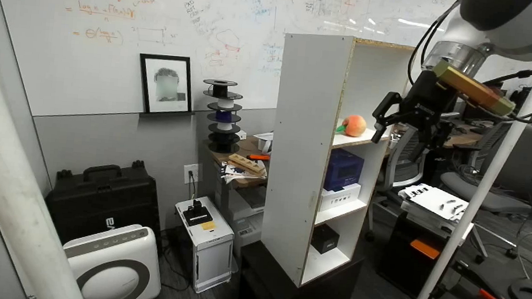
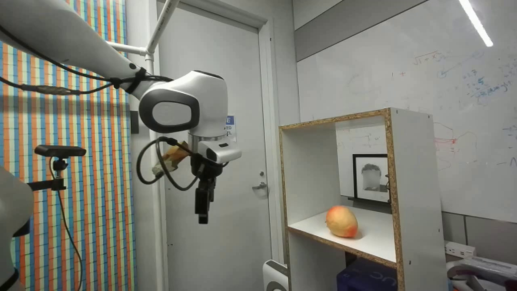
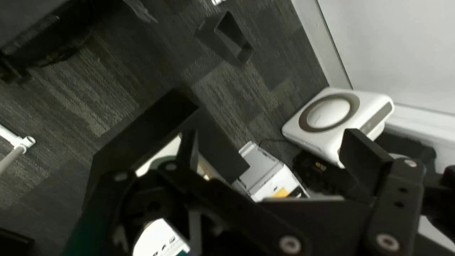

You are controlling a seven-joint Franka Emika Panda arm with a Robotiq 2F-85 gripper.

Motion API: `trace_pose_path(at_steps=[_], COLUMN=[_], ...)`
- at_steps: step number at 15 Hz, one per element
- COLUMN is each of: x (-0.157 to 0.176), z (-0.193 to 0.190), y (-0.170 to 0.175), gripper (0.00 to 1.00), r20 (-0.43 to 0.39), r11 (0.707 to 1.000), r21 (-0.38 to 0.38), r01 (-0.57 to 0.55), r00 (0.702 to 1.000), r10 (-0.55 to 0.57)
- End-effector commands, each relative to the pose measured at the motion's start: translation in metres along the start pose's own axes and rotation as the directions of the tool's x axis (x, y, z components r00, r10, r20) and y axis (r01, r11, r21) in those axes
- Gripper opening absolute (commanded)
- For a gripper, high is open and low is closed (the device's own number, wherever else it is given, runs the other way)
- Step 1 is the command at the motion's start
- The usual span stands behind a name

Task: Put the peach on top of the shelf

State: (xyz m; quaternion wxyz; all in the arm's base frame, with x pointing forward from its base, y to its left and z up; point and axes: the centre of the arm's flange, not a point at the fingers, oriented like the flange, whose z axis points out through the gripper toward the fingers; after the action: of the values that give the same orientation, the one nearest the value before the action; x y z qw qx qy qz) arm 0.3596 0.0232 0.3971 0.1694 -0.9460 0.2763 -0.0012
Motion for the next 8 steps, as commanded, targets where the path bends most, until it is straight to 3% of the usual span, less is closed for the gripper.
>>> trace_pose_path(at_steps=[1, 5, 8], x=[0.078, 0.139, 0.171], z=[-0.002, -0.001, 0.005], y=[-0.006, -0.021, -0.028], gripper=[1.00, 1.00, 1.00], r20=[-0.144, -0.332, -0.391], r11=[0.997, 0.995, 0.996], r21=[0.049, 0.061, 0.017], r01=[-0.058, -0.077, -0.082], r00=[0.988, 0.939, 0.917], r10=[0.065, 0.093, 0.083])
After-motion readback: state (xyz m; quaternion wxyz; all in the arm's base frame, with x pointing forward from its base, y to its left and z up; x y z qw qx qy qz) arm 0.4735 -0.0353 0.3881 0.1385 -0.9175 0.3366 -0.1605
